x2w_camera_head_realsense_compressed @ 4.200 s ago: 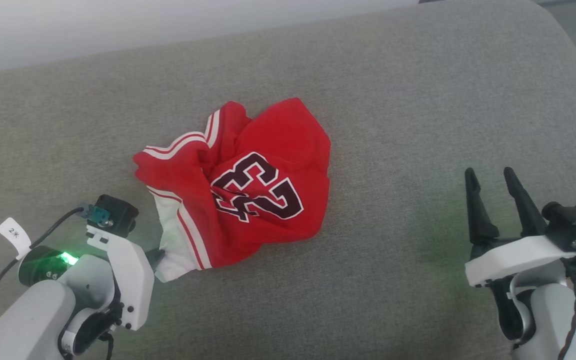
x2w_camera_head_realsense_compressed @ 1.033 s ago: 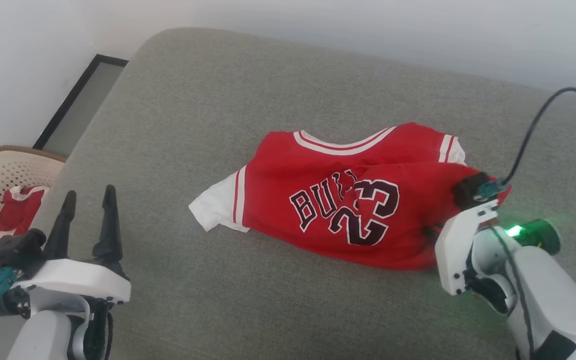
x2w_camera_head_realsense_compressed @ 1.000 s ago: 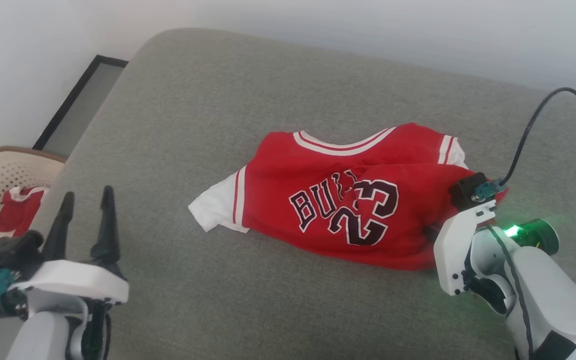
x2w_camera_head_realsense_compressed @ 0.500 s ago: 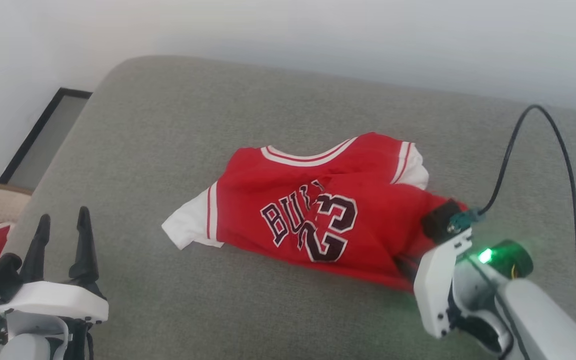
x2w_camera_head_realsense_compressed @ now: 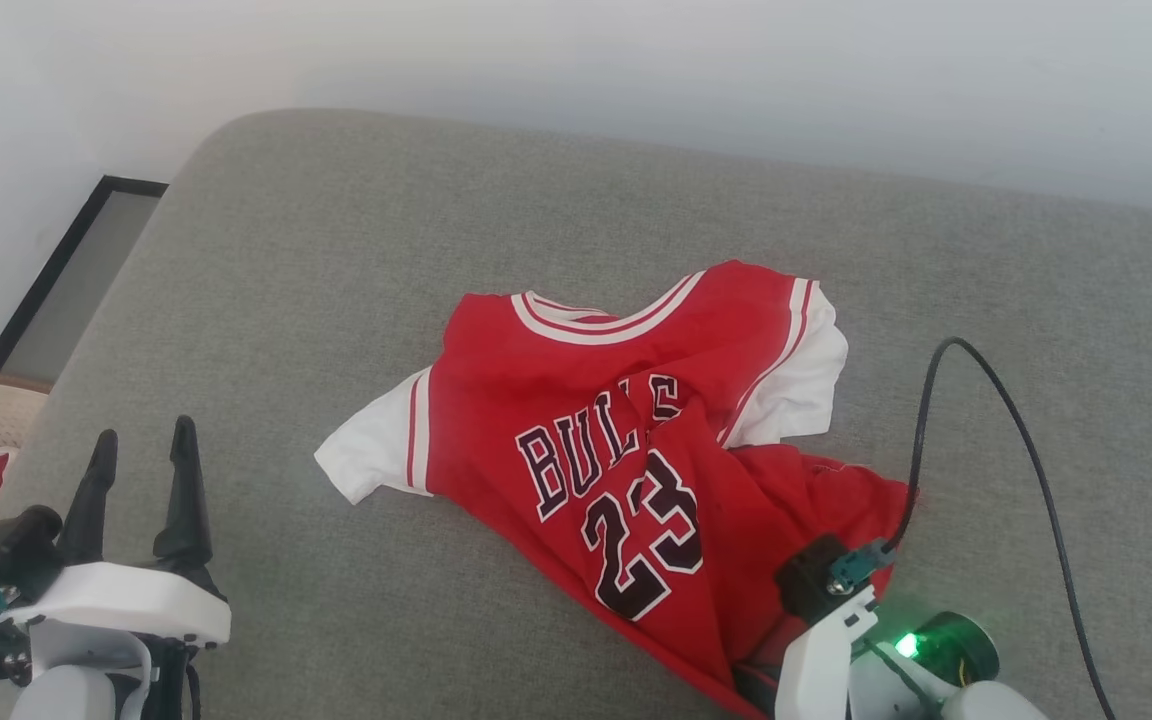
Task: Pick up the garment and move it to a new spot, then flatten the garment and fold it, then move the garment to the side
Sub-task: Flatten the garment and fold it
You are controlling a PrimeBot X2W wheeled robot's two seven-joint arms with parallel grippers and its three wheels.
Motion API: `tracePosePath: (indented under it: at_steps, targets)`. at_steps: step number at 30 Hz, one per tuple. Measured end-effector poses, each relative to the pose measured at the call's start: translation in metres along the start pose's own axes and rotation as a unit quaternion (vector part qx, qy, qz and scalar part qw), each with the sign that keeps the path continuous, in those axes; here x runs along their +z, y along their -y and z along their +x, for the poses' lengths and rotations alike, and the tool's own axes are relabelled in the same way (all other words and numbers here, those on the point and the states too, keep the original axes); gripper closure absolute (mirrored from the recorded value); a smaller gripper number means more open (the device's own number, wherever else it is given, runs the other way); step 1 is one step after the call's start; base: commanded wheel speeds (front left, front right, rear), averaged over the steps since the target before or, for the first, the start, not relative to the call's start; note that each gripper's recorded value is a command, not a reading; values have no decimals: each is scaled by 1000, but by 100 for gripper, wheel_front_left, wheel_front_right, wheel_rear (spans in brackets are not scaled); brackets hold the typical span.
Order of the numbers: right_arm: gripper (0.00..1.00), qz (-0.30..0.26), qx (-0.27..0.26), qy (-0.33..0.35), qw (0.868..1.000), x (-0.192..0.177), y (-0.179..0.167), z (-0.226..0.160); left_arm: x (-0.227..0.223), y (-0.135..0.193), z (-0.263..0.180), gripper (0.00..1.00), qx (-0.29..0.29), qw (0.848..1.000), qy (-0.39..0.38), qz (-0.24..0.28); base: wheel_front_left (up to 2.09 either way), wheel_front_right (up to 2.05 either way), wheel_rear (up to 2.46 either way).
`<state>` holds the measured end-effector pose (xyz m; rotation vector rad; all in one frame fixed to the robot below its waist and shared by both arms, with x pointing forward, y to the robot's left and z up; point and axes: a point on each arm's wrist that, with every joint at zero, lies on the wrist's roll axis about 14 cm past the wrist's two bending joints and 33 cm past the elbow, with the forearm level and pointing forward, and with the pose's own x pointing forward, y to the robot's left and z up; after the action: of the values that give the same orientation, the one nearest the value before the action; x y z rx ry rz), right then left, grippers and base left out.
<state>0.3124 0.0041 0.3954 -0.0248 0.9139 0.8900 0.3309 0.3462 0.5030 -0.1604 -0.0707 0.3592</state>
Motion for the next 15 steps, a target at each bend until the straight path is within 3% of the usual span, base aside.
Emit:
tracePosePath:
  at_steps: [2,3,15]
  targets:
    - [9,5,0,-4,1000,-3,0,4,-1,-1,0,0,1,1000,-2,0,0,0,0]
    - [0,6,1,-8,1000,-6,0,6,-1,-1,1,0,2,1000,-2,0,0,0,0]
    - [0,4,-20,82,996,47,14,-10,2,-9,1,0,12,1000,2,10,0,0,0]
